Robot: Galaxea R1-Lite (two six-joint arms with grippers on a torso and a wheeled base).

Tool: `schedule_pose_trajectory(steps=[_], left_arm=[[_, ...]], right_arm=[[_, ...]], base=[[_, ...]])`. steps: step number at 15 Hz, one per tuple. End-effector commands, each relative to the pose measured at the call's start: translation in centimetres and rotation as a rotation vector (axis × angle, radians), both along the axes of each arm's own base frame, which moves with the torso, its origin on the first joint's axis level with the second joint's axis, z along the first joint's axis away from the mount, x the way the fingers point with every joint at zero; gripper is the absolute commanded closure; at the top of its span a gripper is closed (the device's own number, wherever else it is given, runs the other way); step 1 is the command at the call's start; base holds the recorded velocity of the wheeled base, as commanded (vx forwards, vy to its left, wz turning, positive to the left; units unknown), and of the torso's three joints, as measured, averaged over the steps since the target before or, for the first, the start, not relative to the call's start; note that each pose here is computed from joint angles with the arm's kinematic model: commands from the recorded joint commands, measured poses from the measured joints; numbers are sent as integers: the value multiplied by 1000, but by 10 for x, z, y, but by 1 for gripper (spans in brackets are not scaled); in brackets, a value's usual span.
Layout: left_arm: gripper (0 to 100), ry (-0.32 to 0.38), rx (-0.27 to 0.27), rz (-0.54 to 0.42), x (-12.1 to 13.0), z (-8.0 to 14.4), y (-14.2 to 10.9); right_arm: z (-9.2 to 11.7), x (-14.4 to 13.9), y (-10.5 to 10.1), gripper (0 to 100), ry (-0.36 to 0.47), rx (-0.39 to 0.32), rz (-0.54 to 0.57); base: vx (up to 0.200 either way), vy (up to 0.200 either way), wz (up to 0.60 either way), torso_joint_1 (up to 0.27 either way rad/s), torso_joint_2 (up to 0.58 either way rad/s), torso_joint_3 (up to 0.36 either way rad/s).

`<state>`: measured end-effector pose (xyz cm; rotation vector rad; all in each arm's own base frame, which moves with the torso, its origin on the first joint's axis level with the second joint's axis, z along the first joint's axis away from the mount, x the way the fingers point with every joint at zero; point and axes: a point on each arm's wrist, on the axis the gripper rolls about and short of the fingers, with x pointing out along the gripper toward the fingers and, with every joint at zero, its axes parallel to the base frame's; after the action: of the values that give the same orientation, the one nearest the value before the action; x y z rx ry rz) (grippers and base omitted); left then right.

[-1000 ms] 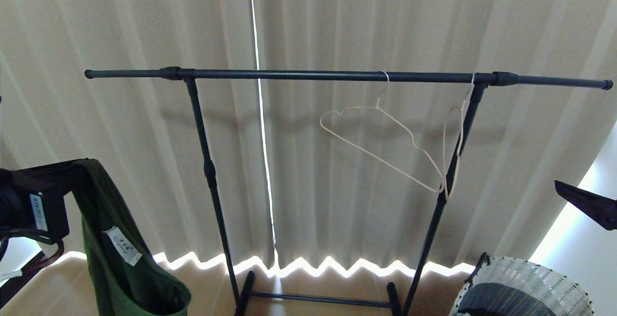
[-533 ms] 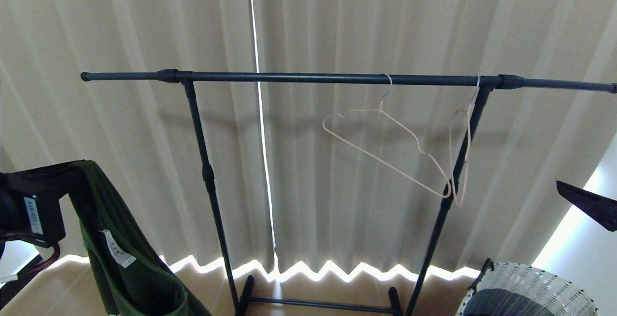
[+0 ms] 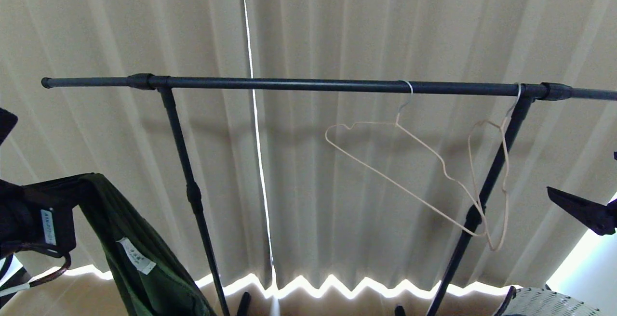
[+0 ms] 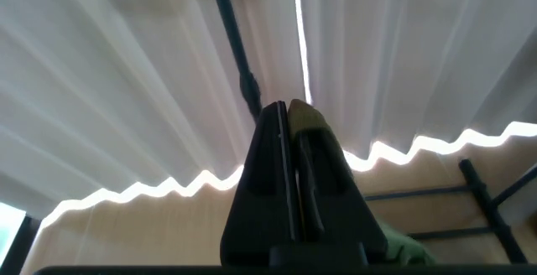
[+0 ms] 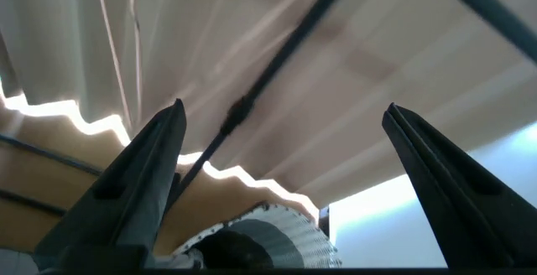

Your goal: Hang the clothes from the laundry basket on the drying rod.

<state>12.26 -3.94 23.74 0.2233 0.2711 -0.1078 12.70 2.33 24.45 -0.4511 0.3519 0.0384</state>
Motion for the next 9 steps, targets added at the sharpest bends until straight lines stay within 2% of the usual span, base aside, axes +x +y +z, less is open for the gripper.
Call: schedule_pose_trajectory(steps=[1,4,6,8,9], left_arm=[[100,17,6,1,-9,-18,3],[100,70,17,10,-12,-44,5],[100,83,18,19,-7,-46,6],[100,59,-17,-44,2,-44,2],[100,64,-16,-52,7,-46,0]], right_arm=[[-10,6,1,0,47,9,-7],[-17,26,6,0,108,81,-45],[-18,43,12,0,120,140,-68],[-16,59,16,0,123,173,-80],[-17,65,18,0,131,193,-93]], base=[[0,0,0,0,0,0],[0,0,0,0,0,0],[0,0,0,0,0,0],[0,0,0,0,0,0],[0,0,0,51,2,2]])
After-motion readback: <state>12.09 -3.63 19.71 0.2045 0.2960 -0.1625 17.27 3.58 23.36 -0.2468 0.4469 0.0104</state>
